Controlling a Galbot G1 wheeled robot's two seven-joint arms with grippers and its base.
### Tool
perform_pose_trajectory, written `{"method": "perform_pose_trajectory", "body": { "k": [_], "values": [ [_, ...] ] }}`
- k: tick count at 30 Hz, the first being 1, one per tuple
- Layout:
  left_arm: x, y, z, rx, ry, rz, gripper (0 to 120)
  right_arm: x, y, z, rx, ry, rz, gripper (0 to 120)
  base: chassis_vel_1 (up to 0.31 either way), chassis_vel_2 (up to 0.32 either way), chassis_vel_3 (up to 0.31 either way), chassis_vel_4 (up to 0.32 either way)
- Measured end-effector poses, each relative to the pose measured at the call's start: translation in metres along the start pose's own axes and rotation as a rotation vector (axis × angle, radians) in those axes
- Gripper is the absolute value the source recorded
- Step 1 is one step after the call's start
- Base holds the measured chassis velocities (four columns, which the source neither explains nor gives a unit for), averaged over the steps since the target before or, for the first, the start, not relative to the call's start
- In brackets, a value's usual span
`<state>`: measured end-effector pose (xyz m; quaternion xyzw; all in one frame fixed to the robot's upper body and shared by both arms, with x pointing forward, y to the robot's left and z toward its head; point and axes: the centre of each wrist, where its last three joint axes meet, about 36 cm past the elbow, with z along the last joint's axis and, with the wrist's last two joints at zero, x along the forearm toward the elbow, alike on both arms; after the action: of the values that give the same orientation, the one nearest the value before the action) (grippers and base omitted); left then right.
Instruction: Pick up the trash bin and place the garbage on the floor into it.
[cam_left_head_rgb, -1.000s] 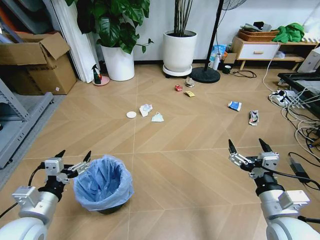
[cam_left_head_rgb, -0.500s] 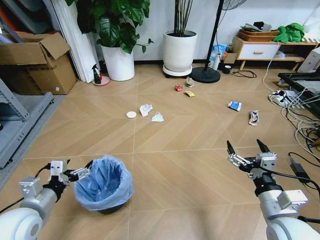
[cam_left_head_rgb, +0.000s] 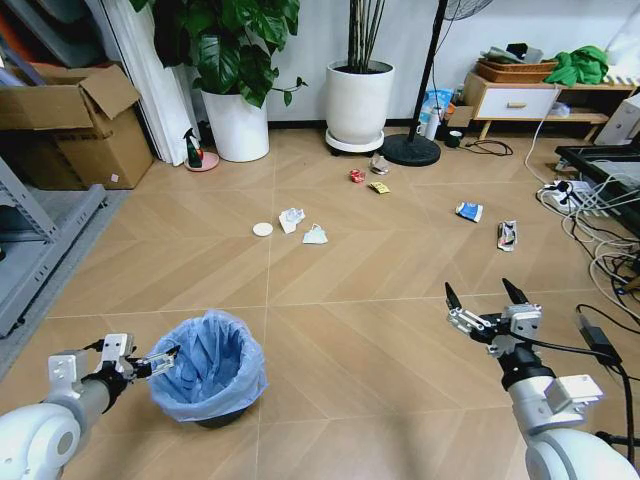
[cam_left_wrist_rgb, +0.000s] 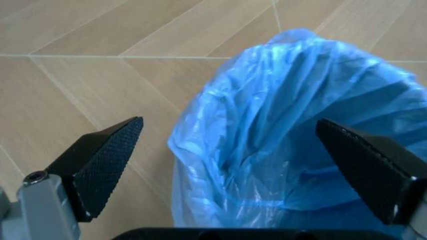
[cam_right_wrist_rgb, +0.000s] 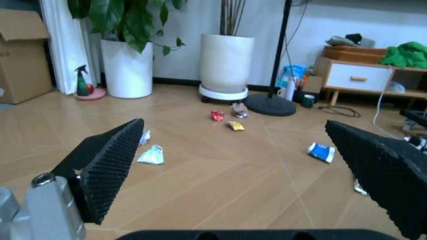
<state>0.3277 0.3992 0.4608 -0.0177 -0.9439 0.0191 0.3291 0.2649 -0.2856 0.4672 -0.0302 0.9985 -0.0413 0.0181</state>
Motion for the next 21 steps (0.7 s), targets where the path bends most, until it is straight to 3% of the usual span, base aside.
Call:
{"method": "perform_pose_trajectory", "body": {
  "k": [6,21],
  "values": [
    [-0.017,0.012,-0.001,-0.004,0.031,-0.02,100,-0.005,0.003,0.006,-0.01,0.01,-0.017,100,0.0,0.0,0.0,0.0],
    [-0.059,0.017,0.013,0.027,0.095,-0.04,100,-0.006,0.001,0.011,-0.011,0.021,-0.009,100,0.0,0.0,0.0,0.0]
  ]
}}
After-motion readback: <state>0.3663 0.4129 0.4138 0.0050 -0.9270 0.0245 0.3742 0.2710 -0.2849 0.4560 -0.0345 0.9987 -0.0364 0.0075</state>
